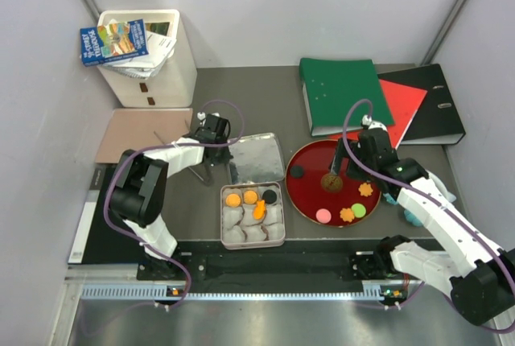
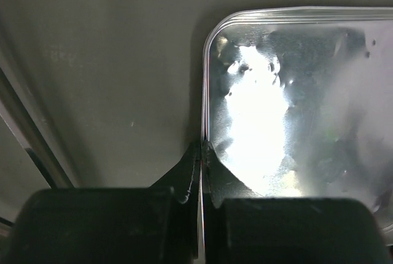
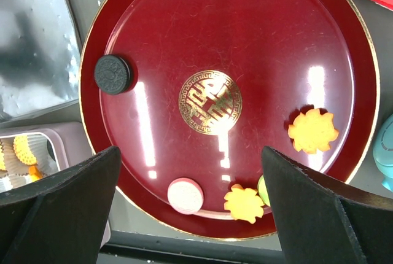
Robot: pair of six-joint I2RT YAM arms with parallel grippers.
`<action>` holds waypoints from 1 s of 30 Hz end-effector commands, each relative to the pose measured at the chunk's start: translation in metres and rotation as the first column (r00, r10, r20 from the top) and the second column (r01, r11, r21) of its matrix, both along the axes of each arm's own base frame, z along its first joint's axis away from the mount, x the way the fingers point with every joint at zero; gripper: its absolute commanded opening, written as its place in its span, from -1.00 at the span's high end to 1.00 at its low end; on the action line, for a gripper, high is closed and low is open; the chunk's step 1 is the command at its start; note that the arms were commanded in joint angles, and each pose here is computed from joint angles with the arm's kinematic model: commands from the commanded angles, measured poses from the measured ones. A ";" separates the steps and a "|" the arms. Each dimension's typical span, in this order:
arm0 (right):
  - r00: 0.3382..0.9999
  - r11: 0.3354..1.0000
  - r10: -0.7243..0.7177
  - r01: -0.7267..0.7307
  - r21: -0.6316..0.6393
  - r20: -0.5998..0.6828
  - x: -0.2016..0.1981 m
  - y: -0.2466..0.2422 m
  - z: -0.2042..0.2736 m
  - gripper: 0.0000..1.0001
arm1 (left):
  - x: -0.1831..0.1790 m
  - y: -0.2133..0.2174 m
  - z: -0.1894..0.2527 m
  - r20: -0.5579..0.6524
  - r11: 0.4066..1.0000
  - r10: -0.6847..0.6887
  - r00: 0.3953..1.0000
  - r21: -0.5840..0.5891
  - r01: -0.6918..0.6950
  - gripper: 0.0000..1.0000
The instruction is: Pack the cookies
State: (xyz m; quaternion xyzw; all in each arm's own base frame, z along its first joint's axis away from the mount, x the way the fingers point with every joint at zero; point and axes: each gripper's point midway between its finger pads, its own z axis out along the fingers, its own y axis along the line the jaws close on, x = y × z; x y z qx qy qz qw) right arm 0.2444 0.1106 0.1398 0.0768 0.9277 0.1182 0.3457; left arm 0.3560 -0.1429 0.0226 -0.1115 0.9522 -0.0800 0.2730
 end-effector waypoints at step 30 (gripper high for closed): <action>0.936 0.902 0.153 -0.263 0.342 0.316 0.038 0.078 0.137 -0.93 | 0.014 -0.075 0.242 0.404 0.867 -0.110 0.908 -0.408 0.287 1.00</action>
